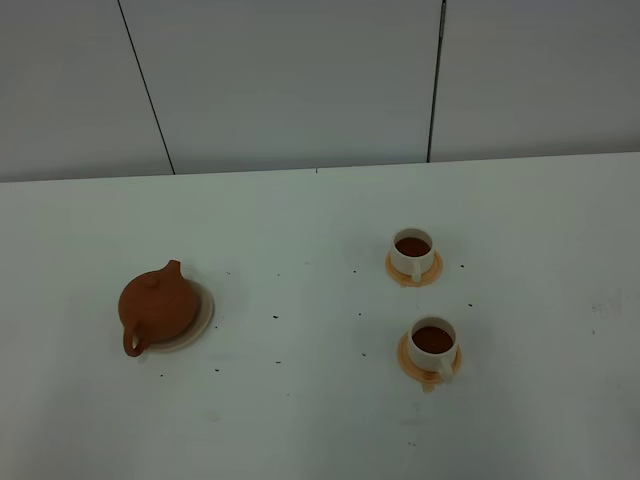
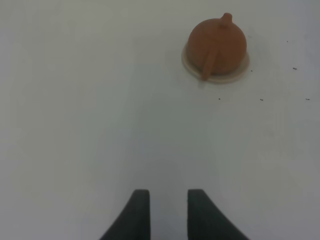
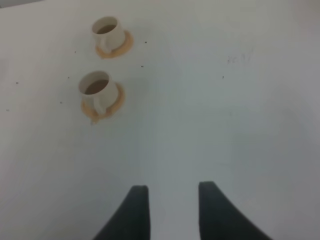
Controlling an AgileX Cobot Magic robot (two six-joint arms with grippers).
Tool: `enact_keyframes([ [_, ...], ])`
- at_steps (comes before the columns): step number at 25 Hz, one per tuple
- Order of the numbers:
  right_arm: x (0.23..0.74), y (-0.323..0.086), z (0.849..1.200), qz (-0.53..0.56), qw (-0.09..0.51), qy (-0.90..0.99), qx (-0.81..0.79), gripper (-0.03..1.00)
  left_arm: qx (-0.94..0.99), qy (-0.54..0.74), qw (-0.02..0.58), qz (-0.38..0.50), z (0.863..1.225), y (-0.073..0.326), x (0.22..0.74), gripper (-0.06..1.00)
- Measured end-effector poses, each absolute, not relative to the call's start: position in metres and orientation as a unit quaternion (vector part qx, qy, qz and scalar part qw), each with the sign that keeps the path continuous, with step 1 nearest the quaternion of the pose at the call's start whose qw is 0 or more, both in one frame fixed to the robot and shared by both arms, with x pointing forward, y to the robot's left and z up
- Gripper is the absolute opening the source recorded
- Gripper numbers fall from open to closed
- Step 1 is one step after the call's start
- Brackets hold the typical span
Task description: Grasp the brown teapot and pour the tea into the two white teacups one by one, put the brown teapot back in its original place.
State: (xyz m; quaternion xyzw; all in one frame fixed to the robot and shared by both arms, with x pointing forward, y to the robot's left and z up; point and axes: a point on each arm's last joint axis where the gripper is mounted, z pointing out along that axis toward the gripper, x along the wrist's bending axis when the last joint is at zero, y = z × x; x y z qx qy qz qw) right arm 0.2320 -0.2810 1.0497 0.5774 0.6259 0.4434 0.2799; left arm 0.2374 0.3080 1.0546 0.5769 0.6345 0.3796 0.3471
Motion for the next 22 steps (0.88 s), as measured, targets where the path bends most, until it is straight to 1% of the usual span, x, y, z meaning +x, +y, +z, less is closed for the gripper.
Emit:
enact_keyframes([
  [22,0.2320,-0.2810,1.0497,0.444,0.280,0.626,0.578,0.24,0.577,0.634,0.347,0.380,1.0547,0.3079,0.2374,0.25],
])
